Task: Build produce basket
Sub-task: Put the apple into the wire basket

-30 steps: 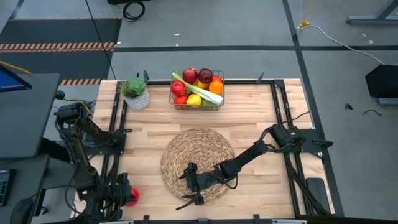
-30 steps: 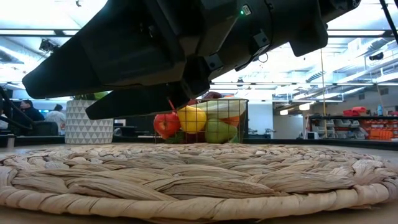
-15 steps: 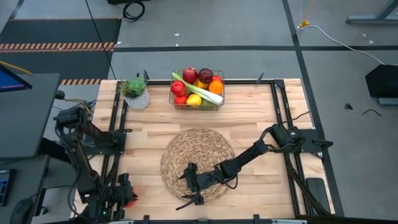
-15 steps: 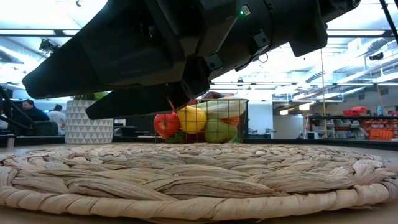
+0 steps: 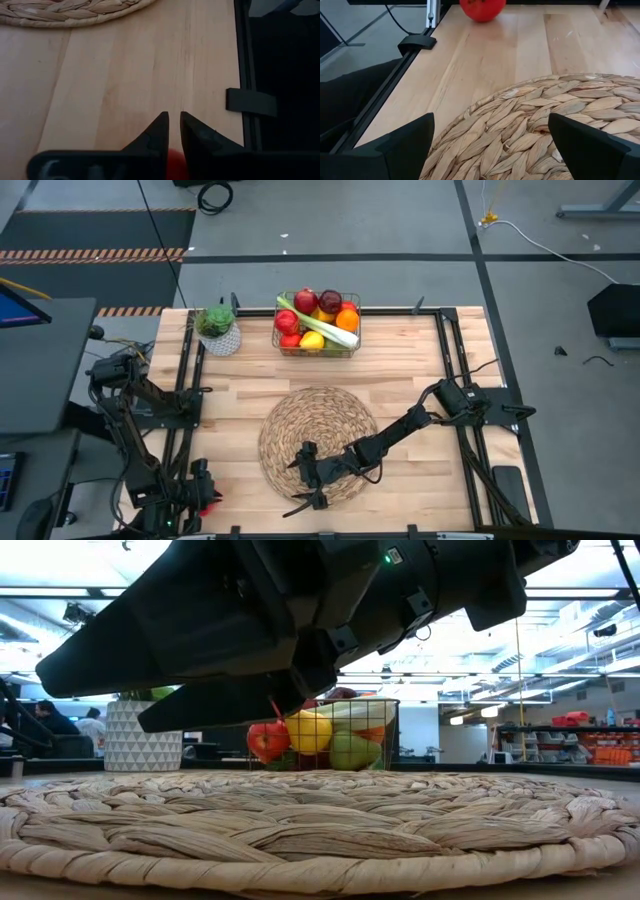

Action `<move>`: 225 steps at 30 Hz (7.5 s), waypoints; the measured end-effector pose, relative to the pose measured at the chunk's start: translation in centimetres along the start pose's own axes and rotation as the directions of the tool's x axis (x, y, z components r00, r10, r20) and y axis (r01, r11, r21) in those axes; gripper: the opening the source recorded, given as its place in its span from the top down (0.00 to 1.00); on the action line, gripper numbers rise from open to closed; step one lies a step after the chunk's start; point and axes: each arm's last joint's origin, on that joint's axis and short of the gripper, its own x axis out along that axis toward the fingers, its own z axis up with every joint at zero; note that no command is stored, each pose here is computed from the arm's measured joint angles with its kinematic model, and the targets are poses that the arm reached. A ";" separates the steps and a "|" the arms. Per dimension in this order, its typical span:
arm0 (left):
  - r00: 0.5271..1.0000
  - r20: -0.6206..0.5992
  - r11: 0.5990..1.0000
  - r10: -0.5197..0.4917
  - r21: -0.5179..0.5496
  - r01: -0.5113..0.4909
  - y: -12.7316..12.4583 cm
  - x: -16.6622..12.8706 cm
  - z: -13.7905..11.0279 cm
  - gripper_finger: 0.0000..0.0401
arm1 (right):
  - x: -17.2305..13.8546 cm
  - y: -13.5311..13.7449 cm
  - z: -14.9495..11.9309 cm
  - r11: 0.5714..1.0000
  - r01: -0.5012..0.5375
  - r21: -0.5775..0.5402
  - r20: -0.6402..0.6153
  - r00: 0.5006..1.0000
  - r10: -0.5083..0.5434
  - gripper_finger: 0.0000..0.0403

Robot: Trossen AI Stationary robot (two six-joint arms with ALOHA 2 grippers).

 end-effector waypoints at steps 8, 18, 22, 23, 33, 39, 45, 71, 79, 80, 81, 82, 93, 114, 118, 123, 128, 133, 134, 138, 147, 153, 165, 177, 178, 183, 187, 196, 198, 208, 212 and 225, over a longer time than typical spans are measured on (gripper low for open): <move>1.000 -0.020 1.000 -0.003 0.001 0.003 0.0 0.0 -0.1 0.87 | 0.0 0.2 0.9 1.000 -0.015 0.004 0.087 0.996 0.015 0.02; 0.998 -0.030 0.998 -0.063 -0.010 0.062 -0.1 -1.1 0.7 0.90 | -0.2 0.3 1.8 0.999 -0.026 -0.028 0.184 0.982 0.030 0.02; 0.993 -0.006 0.993 -0.115 -0.017 0.115 -0.2 -2.4 1.7 0.93 | -0.2 0.3 1.8 0.999 -0.026 -0.026 0.184 0.982 0.030 0.02; 0.993 -0.005 0.992 -0.122 -0.020 0.122 -0.3 -2.8 2.0 0.93 | -0.2 0.3 1.8 0.999 -0.026 -0.026 0.184 0.983 0.030 0.02; 0.947 -0.301 0.984 -0.111 -0.170 0.062 -1.5 -7.1 4.5 0.98 | -0.2 0.3 1.8 0.999 -0.025 -0.026 0.182 0.983 0.029 0.02; 0.883 -0.466 0.948 -0.053 -0.301 -0.102 -0.8 -7.1 3.7 0.98 | -0.1 0.3 1.7 0.999 -0.023 -0.029 0.171 0.985 0.027 0.02; 0.852 -0.513 0.933 -0.101 -0.347 -0.099 -0.7 -5.9 3.0 0.98 | -0.1 0.3 1.6 0.999 -0.021 -0.031 0.159 0.987 0.026 0.02; 0.866 -0.499 0.981 -0.023 -0.177 -0.076 1.6 -0.2 4.6 0.98 | -0.1 0.3 1.5 0.999 -0.020 -0.031 0.152 0.988 0.025 0.02; 0.804 -0.556 0.969 0.210 0.011 -0.245 4.3 -0.1 5.0 0.98 | -0.1 0.3 1.5 0.999 -0.020 -0.031 0.152 0.988 0.025 0.02; 0.787 -0.565 0.962 0.248 0.046 -0.271 4.7 -0.2 4.9 0.98 | -0.1 0.3 1.5 0.999 -0.020 -0.031 0.152 0.988 0.025 0.02; 0.773 -0.569 0.953 0.280 0.071 -0.294 5.0 -0.4 4.8 0.98 | -0.1 0.2 1.5 0.999 -0.020 -0.030 0.152 0.988 0.024 0.02; 0.764 -0.566 0.944 0.310 0.091 -0.316 5.2 -0.5 4.8 0.98 | -0.1 0.2 1.5 0.999 -0.019 -0.030 0.152 0.988 0.023 0.02; 0.861 -0.369 0.937 0.349 0.156 -0.313 5.3 0.3 5.9 0.98 | -0.1 0.0 1.5 1.000 -0.015 -0.027 0.152 0.988 0.019 0.02; 0.913 -0.368 0.984 0.179 0.069 -0.165 4.1 1.3 7.0 0.98 | 0.0 -0.1 1.3 0.999 -0.011 -0.032 0.129 0.991 0.015 0.02; 0.916 -0.364 0.986 0.169 0.064 -0.157 4.0 1.3 7.0 0.98 | 0.0 -0.2 1.3 0.999 -0.009 -0.033 0.129 0.992 0.013 0.02; 0.931 -0.330 0.988 0.154 0.052 -0.145 3.8 1.4 7.2 0.98 | 0.2 -1.4 1.1 0.995 0.079 -0.056 0.095 0.993 -0.074 0.02; 0.929 -0.321 0.982 0.186 0.069 -0.173 4.0 1.4 7.2 0.98 | 0.5 -4.2 1.4 0.978 0.198 -0.064 0.088 0.977 -0.192 0.02; 0.915 -0.336 0.974 0.224 0.093 -0.205 4.4 1.2 7.0 0.98 | 0.8 -7.0 2.3 0.981 0.186 -0.049 0.133 0.975 -0.178 0.04; 0.913 -0.338 0.973 0.230 0.097 -0.209 4.5 1.2 7.0 0.98 | 0.8 -7.4 2.4 0.983 0.178 -0.044 0.140 0.975 -0.170 0.05; 0.910 -0.341 0.971 0.238 0.102 -0.216 4.5 1.2 7.0 0.98 | 0.8 -8.4 2.8 0.988 0.144 -0.053 0.164 0.977 -0.134 0.09; 0.908 -0.348 0.972 0.234 0.100 -0.213 4.5 1.1 6.8 0.98 | 0.7 -7.3 3.2 0.990 0.088 -0.110 0.217 0.974 -0.062 0.12; 0.905 -0.355 0.973 0.232 0.089 -0.214 4.1 0.7 6.1 0.98 | 0.6 -7.1 3.6 0.990 0.063 -0.126 0.254 0.967 -0.029 0.12; 0.820 -0.394 0.910 0.414 0.186 -0.371 6.3 -0.1 3.4 0.98 | 0.5 -8.9 4.2 0.984 0.107 -0.142 0.300 0.952 -0.060 0.12; 0.868 -0.349 0.934 0.354 0.176 -0.310 9.3 3.3 1.4 0.98 | 0.7 -8.8 3.7 0.992 0.078 -0.101 0.246 0.968 -0.052 0.12; 0.873 -0.338 0.934 0.352 0.180 -0.307 9.2 3.3 1.5 0.98 | 0.7 -8.8 3.7 0.993 0.076 -0.095 0.241 0.969 -0.052 0.12; 0.938 -0.213 0.955 0.274 0.173 -0.239 7.6 3.7 3.1 0.98 | 0.8 -8.1 3.1 0.998 0.040 -0.044 0.190 0.981 -0.031 0.12; 0.968 -0.168 0.974 0.185 0.161 -0.158 6.7 4.3 4.1 0.98 | 0.7 -6.5 2.2 0.998 0.007 -0.068 0.142 0.990 0.002 0.12; 0.980 -0.135 0.983 0.149 0.131 -0.131 6.8 5.0 5.3 0.98 | 0.5 -3.8 1.0 0.997 -0.037 -0.061 0.080 0.996 0.042 0.12; 0.983 -0.127 0.986 0.129 0.122 -0.114 6.6 5.0 5.4 0.98 | 0.5 -3.2 0.6 0.998 -0.048 -0.036 0.039 0.998 0.049 0.12; 0.995 -0.080 0.996 0.054 0.073 -0.048 5.8 5.2 5.8 0.98 | 0.0 0.0 -0.3 0.992 -0.124 0.031 -0.002 0.992 0.124 0.12; 0.998 -0.064 0.996 0.024 0.089 -0.019 5.4 5.1 5.9 0.98 | -0.4 1.6 -0.6 0.986 -0.167 0.022 -0.004 0.986 0.167 0.12; 0.997 -0.066 0.994 0.028 0.104 -0.021 5.5 5.1 5.9 0.98 | -0.3 1.2 -0.2 0.991 -0.132 -0.010 0.038 0.991 0.132 0.12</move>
